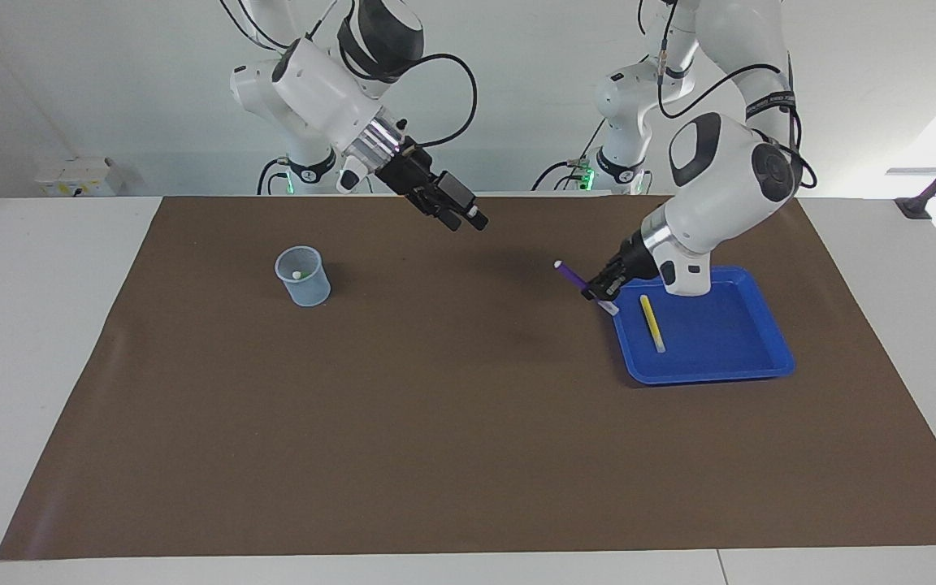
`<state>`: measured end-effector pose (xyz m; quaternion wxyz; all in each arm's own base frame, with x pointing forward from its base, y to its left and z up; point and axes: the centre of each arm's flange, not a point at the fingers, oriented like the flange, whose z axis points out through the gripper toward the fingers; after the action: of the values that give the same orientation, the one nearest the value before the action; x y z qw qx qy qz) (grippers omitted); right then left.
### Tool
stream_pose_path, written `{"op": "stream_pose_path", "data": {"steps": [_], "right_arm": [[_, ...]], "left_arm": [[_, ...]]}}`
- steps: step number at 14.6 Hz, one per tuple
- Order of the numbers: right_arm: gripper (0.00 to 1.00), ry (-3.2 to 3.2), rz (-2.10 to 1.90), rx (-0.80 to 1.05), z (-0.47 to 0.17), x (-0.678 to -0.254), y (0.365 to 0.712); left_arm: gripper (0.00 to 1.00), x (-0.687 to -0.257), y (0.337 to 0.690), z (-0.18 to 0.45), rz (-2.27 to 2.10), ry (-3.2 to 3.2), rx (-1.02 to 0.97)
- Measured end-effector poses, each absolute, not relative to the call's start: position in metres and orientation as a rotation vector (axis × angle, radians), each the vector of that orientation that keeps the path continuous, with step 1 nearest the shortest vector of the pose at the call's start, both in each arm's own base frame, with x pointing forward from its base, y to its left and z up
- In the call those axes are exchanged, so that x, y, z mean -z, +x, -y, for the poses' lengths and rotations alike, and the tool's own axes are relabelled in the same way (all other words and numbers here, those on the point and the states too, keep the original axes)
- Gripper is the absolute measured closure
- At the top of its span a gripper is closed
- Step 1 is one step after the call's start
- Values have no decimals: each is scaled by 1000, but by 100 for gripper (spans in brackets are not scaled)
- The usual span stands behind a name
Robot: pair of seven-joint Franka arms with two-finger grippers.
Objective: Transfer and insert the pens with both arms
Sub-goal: 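Lift the purple pen toward the right gripper with the left gripper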
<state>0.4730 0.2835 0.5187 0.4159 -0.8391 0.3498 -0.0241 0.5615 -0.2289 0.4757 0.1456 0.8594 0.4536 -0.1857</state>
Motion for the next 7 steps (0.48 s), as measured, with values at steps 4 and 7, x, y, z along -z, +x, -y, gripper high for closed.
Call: {"op": "stream_pose_path", "data": {"steps": [4,7], "right_arm": [[0,-2122,-860,114,-307,-500,457],[0,-2128,-855,112,-304,-499,458]], "left_arm": [[83,-489,546,269,-1588,2241,691],[83,-491,544,273,-1628,2141,791]]}}
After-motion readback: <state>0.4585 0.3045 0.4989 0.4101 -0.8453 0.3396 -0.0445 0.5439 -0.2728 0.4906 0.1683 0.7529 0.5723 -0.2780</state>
